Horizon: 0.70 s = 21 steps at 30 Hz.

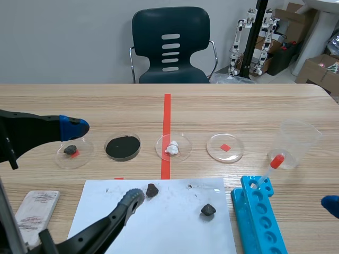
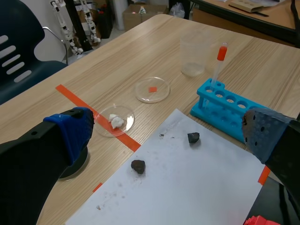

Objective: Return to the home posture

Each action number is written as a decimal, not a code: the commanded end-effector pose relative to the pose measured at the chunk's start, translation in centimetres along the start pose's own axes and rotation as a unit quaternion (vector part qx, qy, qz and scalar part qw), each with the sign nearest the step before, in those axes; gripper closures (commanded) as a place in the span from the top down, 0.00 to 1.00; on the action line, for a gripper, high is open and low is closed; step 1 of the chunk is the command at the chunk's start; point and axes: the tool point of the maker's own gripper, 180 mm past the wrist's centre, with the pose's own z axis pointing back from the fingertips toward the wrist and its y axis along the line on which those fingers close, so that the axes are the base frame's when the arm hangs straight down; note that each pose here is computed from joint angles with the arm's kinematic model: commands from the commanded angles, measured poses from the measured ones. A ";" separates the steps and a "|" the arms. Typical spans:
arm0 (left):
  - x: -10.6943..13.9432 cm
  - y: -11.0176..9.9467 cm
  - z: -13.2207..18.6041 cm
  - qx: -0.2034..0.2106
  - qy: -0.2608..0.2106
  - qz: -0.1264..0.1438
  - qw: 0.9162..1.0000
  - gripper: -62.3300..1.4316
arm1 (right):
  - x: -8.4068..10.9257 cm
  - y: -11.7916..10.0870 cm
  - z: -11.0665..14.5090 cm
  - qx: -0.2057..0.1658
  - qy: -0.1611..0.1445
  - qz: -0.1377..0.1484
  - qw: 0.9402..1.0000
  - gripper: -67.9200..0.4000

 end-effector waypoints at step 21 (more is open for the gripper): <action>0.6 0.0 0.0 0.004 -0.013 0.013 1.000 1.00 | 1.0 -0.2 -0.4 0.000 -0.020 0.002 1.000 1.00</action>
